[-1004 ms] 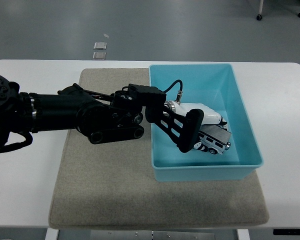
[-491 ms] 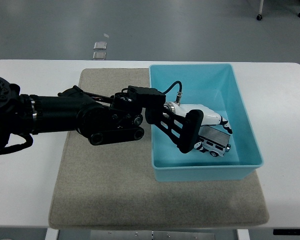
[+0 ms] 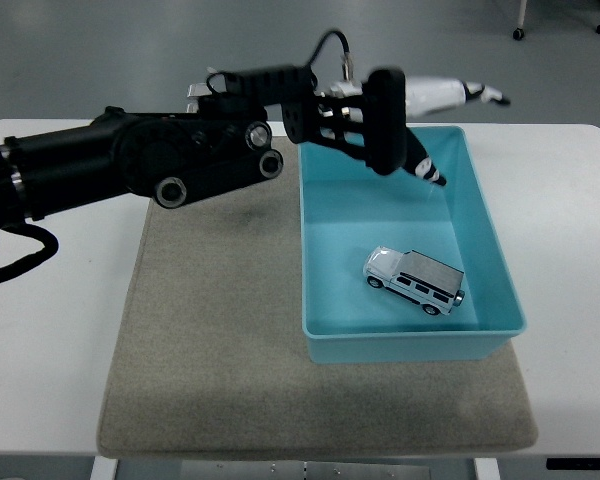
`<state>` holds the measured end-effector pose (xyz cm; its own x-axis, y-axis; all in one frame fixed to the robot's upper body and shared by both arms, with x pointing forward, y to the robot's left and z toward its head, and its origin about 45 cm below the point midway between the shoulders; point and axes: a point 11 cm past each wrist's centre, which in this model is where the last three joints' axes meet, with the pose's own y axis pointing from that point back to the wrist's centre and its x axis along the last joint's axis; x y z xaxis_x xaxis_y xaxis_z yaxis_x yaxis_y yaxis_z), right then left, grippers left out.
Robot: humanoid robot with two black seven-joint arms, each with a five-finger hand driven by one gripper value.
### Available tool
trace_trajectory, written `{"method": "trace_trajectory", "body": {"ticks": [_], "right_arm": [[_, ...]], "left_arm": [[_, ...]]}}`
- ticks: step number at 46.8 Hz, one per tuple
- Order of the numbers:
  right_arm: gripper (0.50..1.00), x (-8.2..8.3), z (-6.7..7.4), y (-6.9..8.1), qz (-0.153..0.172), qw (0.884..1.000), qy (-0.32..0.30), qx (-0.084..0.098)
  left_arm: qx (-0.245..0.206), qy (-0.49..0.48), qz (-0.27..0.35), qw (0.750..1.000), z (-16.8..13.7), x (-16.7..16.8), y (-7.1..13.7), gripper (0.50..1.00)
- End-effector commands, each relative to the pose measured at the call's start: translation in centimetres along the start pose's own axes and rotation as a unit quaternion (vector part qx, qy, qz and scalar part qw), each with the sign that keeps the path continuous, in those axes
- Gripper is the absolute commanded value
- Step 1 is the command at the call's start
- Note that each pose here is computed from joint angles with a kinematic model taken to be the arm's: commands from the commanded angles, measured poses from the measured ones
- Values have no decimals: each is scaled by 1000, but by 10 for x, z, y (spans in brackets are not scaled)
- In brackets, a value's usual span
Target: Left hand put the white car in the blue box
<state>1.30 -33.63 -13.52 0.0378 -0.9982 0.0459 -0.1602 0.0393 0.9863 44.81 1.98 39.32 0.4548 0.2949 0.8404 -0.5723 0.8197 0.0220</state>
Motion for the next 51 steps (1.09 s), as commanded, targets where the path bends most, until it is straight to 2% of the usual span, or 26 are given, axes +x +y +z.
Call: {"method": "trace_trajectory", "body": {"ticks": [1,6,12,19,25,27,33,38,46,51], "right_arm": [[936,0,0,0,0,1000,0,0],[936,0,0,0,0,1000,0,0],[936,0,0,0,0,1000,0,0],[936,0,0,0,0,1000,1,0],[936,0,0,0,0,1000,0,0],[936,0,0,0,0,1000,0,0],[936,0,0,0,0,1000,0,0],[936,0,0,0,0,1000,0,0],[936,0,0,0,0,1000,0,0],[936,0,0,0,0,1000,1,0]], "left_arm": [[-8,66,68,995,1,43,8,999],[-3,140,127,982,-11,76,23,996],[26,205,182,961,-43,104,48,996],[45,312,242,918,-79,125,77,996],[54,436,278,854,-114,115,99,996],[64,453,286,842,-126,110,108,999],[93,466,317,821,-157,106,136,999],[80,506,359,780,-174,112,155,999],[71,542,382,745,-190,101,172,999],[80,558,388,729,-202,84,179,999]]}}
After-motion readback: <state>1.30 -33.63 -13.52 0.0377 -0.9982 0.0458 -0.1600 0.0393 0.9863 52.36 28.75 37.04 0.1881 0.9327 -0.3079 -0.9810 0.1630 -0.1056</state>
